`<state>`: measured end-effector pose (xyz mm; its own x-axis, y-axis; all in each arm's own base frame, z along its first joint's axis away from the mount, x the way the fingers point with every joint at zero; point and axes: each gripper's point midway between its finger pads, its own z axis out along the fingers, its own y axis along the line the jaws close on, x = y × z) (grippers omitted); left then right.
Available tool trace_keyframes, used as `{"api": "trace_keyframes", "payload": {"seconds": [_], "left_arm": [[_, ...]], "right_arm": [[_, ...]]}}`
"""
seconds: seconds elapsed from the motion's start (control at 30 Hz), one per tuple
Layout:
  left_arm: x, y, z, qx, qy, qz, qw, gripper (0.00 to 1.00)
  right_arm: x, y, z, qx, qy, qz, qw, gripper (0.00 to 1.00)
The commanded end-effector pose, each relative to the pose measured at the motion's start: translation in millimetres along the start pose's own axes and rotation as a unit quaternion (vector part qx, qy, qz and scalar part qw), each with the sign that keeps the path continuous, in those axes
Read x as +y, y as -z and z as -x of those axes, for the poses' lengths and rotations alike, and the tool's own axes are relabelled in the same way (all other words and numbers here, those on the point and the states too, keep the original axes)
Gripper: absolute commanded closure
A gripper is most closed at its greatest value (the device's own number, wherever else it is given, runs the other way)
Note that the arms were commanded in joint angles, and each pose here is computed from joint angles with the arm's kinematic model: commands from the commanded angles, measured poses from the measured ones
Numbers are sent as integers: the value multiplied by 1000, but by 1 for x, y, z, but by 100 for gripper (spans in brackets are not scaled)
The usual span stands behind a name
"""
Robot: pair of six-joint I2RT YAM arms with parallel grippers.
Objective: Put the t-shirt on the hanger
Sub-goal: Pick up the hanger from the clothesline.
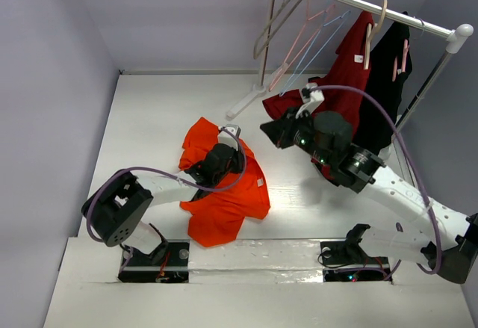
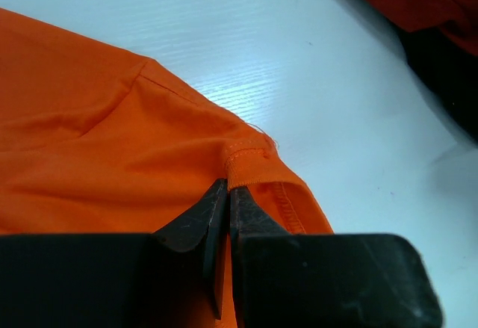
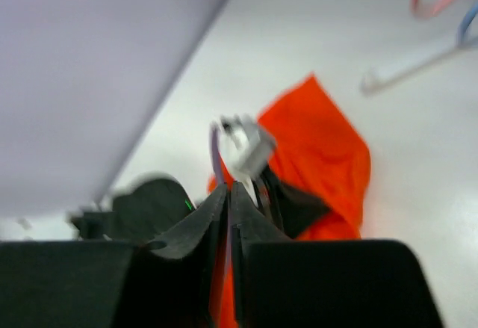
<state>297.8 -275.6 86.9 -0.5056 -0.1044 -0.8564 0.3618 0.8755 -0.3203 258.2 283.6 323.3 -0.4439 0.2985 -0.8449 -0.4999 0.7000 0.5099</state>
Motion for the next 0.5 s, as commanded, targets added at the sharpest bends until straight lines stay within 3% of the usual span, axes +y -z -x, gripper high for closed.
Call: {"api": "trace_keyframes", "payload": {"seconds": [0.0, 0.03, 0.1, 0.27, 0.4, 0.47], "left_arm": [[-16, -3, 15, -19, 10, -32, 999, 100], [-17, -2, 15, -18, 10, -33, 999, 100], [-17, -1, 18, -22, 12, -32, 999, 100], [-15, 0, 21, -27, 12, -27, 999, 100], [-18, 1, 20, -24, 15, -34, 999, 100], [-20, 1, 21, -24, 17, -39, 999, 100]], "right_arm": [[4, 7, 63, -86, 12, -42, 995, 84], [9, 11, 84, -112, 11, -48, 993, 76], [-2, 8, 104, -141, 22, -96, 985, 70], [-20, 20, 173, -236, 41, -191, 952, 67], [-58, 11, 197, -239, 45, -256, 936, 61], [-73, -1, 199, -224, 38, -260, 938, 48]]}}
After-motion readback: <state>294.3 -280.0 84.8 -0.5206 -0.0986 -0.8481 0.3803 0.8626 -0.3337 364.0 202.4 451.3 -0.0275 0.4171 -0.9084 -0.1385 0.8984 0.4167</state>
